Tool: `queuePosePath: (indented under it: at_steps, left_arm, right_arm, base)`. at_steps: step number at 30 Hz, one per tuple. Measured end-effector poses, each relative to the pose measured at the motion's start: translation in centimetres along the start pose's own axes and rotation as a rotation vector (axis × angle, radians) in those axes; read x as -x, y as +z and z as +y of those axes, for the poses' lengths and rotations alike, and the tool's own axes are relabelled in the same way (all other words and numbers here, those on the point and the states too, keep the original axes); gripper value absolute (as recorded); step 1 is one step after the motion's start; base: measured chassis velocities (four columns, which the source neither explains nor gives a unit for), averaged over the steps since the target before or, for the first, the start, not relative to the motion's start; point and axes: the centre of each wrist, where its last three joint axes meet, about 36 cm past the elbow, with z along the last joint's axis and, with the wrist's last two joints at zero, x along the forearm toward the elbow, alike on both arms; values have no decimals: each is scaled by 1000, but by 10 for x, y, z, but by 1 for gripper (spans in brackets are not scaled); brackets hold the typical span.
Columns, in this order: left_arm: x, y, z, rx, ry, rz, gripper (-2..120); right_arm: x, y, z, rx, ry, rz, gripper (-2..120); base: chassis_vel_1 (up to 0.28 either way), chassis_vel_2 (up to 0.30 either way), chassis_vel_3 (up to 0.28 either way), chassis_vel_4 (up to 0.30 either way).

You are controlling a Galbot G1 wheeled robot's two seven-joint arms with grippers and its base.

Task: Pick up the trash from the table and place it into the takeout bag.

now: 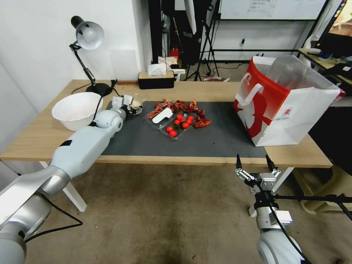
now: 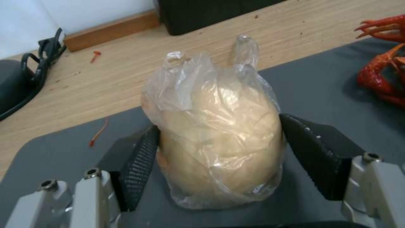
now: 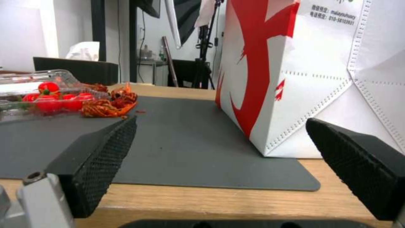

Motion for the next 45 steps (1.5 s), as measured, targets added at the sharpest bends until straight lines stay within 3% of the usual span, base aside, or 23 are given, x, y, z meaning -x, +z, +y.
queuePosePath:
  at_steps: [4, 7, 13, 15, 21, 31, 39, 40, 43, 44, 45]
  left_arm:
    - [1, -1, -3, -8, 6, 3, 68]
    - [3, -3, -6, -10, 10, 1, 53]
    - [3, -4, -5, -7, 9, -3, 39]
    - [3, -3, -4, -5, 8, -2, 27]
    - [3, 1, -2, -2, 16, 1, 9]
    - [2, -1, -1, -5, 21, -23, 5]
    - [-9, -31, -7, -39, 94, -170, 5]
    - [-15, -45, -15, -37, 144, -224, 5]
    - [-23, -66, -30, -55, 213, -273, 4]
    - [-28, -85, -45, -59, 294, -328, 4]
    - [-30, -92, -51, -58, 330, -346, 4]
  right_arm:
    - [0, 0, 0, -1, 1, 0, 100]
    - [0, 0, -1, -3, 3, 0, 100]
    - [-1, 0, -1, -1, 5, 1, 100]
    - [-1, 0, -1, -1, 5, 1, 100]
    - [0, 0, -1, -1, 4, 0, 100]
    - [-1, -1, 0, 2, 5, -2, 100]
    - [0, -2, 1, 3, 6, -6, 100]
    - [0, -2, 1, 4, 6, -8, 100]
    - [1, -2, 2, 6, 5, -9, 100]
    - [1, -2, 2, 6, 6, -9, 100]
    - [1, -2, 2, 6, 6, -9, 100]
  base:
    - [0, 0, 0, 0]
    - [0, 0, 0, 0]
    - [0, 0, 0, 0]
    - [0, 0, 0, 0]
    - [0, 0, 0, 0]
    - [0, 0, 0, 0]
    - [0, 0, 0, 0]
    - [0, 0, 0, 0]
    - [0, 0, 0, 0]
    - [0, 0, 0, 0]
    - [0, 0, 0, 0]
